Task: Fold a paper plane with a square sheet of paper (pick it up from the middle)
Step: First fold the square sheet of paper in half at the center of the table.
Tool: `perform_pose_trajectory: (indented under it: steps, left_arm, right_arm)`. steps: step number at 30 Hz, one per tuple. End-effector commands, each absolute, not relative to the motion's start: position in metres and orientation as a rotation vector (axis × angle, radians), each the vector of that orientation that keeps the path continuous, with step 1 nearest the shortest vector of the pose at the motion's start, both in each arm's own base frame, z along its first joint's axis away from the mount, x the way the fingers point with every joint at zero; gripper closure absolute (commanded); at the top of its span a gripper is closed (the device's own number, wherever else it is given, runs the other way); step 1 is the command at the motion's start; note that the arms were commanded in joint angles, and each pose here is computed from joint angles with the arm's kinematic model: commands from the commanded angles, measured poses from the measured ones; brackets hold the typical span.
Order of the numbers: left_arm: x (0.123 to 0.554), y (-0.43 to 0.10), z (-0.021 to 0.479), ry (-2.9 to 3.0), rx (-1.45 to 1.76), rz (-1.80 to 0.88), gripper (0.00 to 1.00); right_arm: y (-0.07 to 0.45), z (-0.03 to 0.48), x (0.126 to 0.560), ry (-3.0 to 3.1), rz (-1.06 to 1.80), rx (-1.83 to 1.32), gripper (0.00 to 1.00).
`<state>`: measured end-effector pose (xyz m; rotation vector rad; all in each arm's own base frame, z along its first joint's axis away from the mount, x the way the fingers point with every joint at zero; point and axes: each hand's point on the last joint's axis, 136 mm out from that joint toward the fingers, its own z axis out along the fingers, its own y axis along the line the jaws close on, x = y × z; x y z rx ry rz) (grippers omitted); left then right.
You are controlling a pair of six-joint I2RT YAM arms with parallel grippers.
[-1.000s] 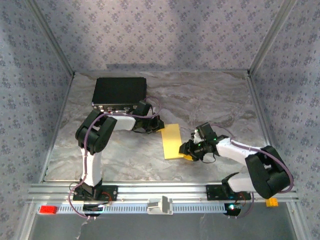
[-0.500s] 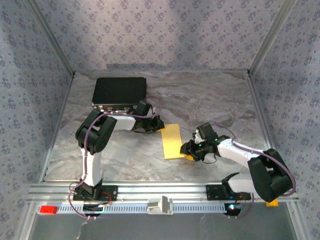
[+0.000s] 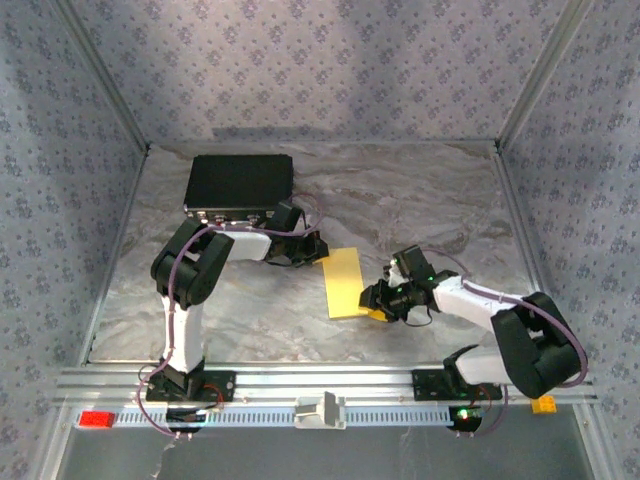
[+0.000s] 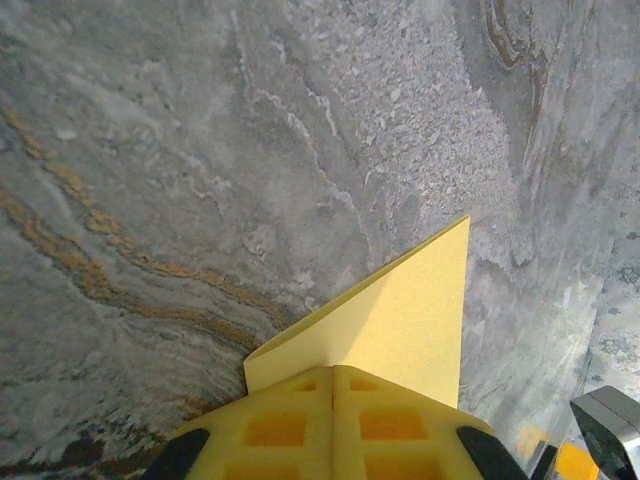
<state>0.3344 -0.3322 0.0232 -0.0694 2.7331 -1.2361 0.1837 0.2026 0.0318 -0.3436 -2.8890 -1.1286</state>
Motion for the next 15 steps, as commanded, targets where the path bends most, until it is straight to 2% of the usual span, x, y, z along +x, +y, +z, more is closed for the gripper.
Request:
perform_pose_trajectory:
  steps: [1,6,15]
  left_arm:
    - [0.325,-0.327,-0.008,2.822,-0.104,-1.166,0.94]
    - [0.324,-0.326,-0.01,2.826,-0.11,-1.165,0.94]
    - [0.324,-0.327,-0.009,2.822,-0.113,-1.177,0.94]
  right_arm:
    - [0.204,0.03,0.183,-2.868,-1.131,-0.339,0.58]
    - [0.202,0.028,0.183,-2.87,-1.117,-0.337,0.58]
    - [0.214,0.047,0.2,-2.875,-1.279,-0.341,0.6]
